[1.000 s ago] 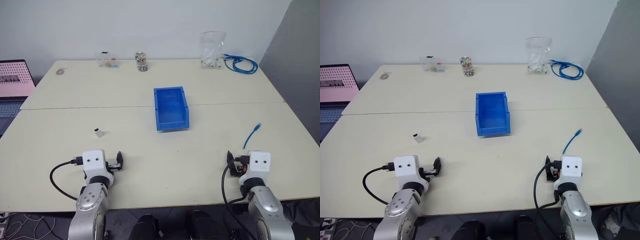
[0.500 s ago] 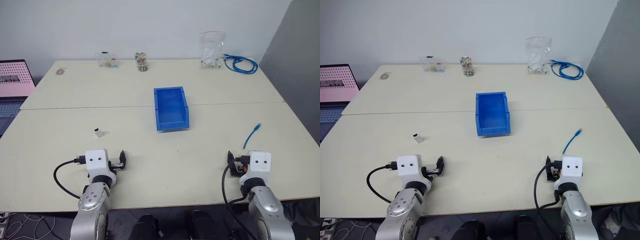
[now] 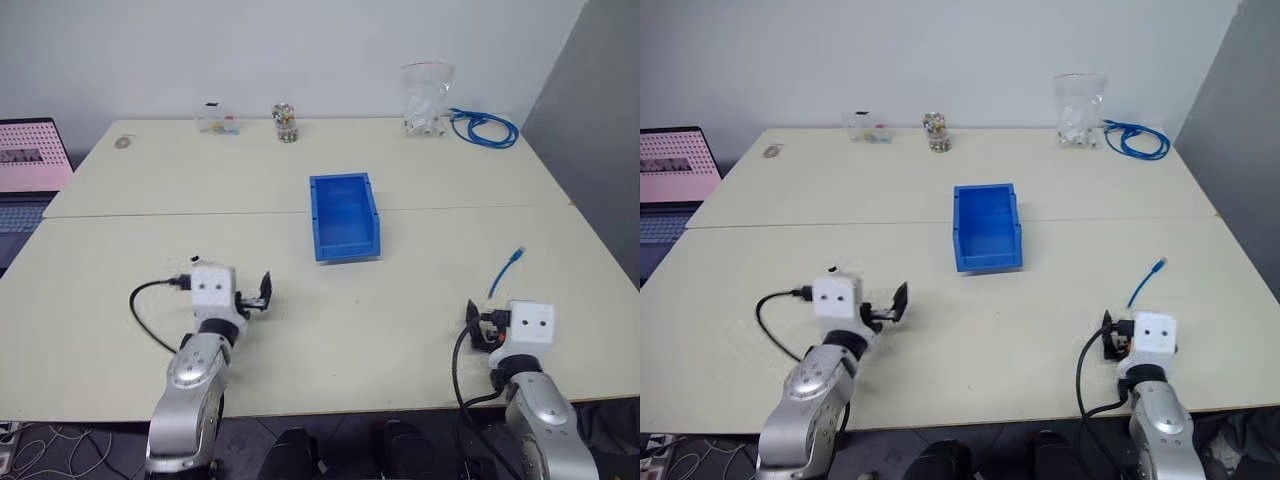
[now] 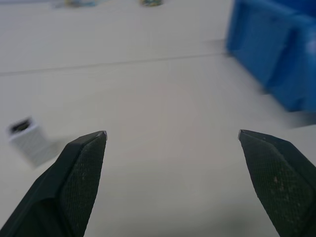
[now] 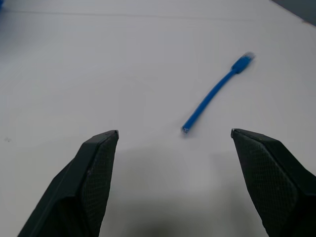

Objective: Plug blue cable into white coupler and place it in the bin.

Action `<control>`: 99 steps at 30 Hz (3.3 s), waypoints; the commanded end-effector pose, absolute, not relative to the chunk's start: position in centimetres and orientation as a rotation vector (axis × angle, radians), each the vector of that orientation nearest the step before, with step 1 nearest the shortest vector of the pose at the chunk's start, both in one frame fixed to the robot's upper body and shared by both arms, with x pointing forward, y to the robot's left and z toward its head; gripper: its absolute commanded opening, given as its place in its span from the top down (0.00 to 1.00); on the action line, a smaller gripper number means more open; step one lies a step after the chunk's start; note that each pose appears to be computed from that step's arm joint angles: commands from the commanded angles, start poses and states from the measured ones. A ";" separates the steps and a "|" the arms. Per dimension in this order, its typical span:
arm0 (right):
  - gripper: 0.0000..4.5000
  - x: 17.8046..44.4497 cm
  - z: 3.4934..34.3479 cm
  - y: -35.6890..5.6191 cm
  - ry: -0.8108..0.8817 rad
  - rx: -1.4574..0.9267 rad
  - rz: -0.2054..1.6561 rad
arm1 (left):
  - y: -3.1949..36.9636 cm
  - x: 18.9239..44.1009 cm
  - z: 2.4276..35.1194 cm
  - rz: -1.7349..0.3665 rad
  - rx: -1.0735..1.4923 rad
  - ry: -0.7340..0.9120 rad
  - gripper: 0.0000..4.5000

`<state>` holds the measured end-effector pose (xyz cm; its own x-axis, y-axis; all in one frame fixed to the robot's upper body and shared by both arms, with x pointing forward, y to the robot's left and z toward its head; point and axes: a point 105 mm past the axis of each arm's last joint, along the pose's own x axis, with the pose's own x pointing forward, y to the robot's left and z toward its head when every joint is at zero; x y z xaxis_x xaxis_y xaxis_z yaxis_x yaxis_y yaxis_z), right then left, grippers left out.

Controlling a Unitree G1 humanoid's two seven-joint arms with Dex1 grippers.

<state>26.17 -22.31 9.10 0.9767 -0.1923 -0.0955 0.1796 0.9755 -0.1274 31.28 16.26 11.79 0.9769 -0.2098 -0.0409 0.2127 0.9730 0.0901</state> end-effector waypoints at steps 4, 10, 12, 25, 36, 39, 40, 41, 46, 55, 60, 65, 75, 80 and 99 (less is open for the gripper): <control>0.14 30.1 14.4 -26.4 0.006 -0.115 -0.310 | 6.3 32.3 18.1 -0.928 0.254 -0.102 0.00; 0.14 33.7 12.1 -29.6 0.157 -0.031 -0.378 | 1.7 31.8 19.4 -1.333 0.376 -0.126 0.00; 0.14 34.7 11.5 -30.4 0.193 0.007 -0.406 | 0.7 31.9 18.9 -1.412 0.434 -0.120 0.00; 0.14 39.0 10.0 -31.6 0.263 0.145 -0.459 | -1.7 33.0 18.7 -1.478 0.474 -0.159 0.00; 0.14 39.4 7.9 -30.2 0.338 0.196 -0.484 | -0.7 33.1 18.2 -1.460 0.485 -0.126 0.00; 0.14 39.1 7.3 -29.9 0.366 0.221 -0.517 | -0.7 33.1 18.1 -1.462 0.487 -0.119 0.00; 0.14 39.0 7.2 -29.9 0.373 0.228 -0.527 | -0.7 33.0 18.1 -1.463 0.487 -0.117 0.00; 0.14 38.8 7.1 -29.8 0.379 0.234 -0.539 | -0.6 33.0 18.0 -1.465 0.488 -0.116 0.00; 0.14 38.7 7.3 -29.0 0.391 0.263 -0.539 | -0.5 33.1 17.9 -1.464 0.495 -0.103 0.00; 0.41 38.8 7.7 -28.4 0.386 0.261 -0.511 | -0.4 33.2 17.9 -1.462 0.502 -0.097 0.00; 0.68 39.4 8.2 -27.3 0.364 0.210 -0.437 | -0.3 33.3 17.9 -1.455 0.506 -0.104 0.00; 0.95 39.6 8.6 -26.7 0.341 0.131 -0.391 | -0.2 33.2 17.8 -1.457 0.513 -0.102 0.00; 0.95 39.2 9.4 -23.2 0.297 0.004 -0.055 | 1.0 32.4 17.2 -1.467 0.504 -0.094 0.00; 0.95 35.2 11.3 -17.5 0.204 -0.385 0.550 | 6.0 29.5 14.5 -1.449 0.438 -0.006 0.00; 0.95 29.4 8.2 0.4 0.150 -0.591 1.615 | 16.3 16.6 6.7 -0.606 0.236 0.180 0.00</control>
